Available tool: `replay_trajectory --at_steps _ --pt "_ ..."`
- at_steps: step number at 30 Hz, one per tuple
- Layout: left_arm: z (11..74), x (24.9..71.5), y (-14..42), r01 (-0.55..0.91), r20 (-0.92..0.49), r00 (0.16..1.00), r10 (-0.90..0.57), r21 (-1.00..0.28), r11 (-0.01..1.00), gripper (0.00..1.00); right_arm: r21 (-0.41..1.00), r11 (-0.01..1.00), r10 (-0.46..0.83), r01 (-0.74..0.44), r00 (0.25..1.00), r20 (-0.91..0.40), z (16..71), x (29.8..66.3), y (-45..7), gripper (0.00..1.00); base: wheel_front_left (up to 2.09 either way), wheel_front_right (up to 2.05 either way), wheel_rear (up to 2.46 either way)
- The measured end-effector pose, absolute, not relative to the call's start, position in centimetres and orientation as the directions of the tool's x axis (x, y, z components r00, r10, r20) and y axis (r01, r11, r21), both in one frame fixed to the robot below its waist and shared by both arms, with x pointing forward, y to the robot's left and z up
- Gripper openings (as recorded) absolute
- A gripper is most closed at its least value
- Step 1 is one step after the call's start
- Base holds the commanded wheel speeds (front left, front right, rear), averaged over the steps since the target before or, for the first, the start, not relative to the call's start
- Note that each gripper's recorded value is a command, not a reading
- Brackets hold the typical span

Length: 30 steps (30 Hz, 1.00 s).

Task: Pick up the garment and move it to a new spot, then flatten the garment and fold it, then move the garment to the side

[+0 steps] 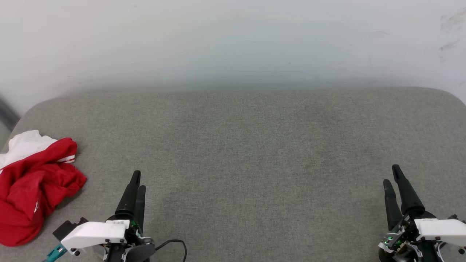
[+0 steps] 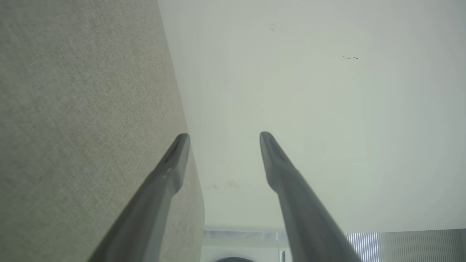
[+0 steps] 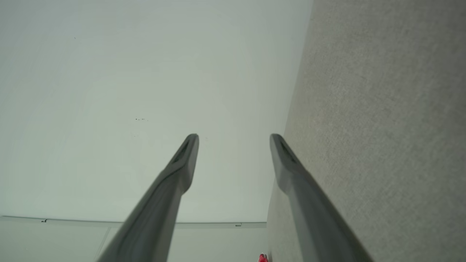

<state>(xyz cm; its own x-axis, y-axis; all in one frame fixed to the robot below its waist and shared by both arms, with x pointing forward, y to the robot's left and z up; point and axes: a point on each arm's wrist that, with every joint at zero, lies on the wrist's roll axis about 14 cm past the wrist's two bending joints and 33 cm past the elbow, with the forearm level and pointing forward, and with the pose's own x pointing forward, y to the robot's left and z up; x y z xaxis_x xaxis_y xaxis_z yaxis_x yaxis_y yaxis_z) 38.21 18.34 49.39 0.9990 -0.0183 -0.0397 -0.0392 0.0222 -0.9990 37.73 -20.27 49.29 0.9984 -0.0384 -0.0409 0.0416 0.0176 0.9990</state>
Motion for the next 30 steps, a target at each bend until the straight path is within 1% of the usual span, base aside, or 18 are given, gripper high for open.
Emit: replay_trajectory --at_steps 7,13,15,21,27,30 --pt "50.9 38.6 17.4 0.008 0.005 0.999 -0.034 -0.996 0.09 1.0 0.998 0.056 -0.054 0.02 0.998 -0.017 50.1 37.7 -20.3 1.0 0.0 0.0 0.0" --pt "51.8 38.6 16.9 0.041 0.034 0.999 -0.041 -0.982 0.187 1.0 0.99 0.14 -0.051 0.0 0.999 0.007 50.8 37.8 -20.2 1.0 0.0 0.0 0.0" --pt "51.9 38.6 16.7 0.047 0.038 0.998 -0.046 -0.973 0.228 1.0 0.983 0.185 -0.047 -0.003 0.999 0.012 51.0 37.8 -20.2 1.0 0.0 0.0 0.0" --pt "52.5 38.7 16.2 0.074 0.056 0.997 -0.059 -0.927 0.369 1.0 0.929 0.369 -0.033 -0.018 0.999 0.032 51.6 37.9 -20.0 1.0 0.0 0.0 0.0" --pt "52.8 38.7 15.8 0.098 0.069 0.995 -0.074 -0.843 0.53 1.0 0.845 0.534 -0.017 -0.035 0.998 0.053 52.2 37.9 -19.6 1.0 0.0 0.0 0.0" --pt "52.8 38.7 15.8 0.095 0.065 0.995 -0.072 -0.8 0.592 1.0 0.793 0.609 -0.007 -0.037 0.999 0.053 52.2 37.9 -19.5 1.0 0.0 0.0 0.0"
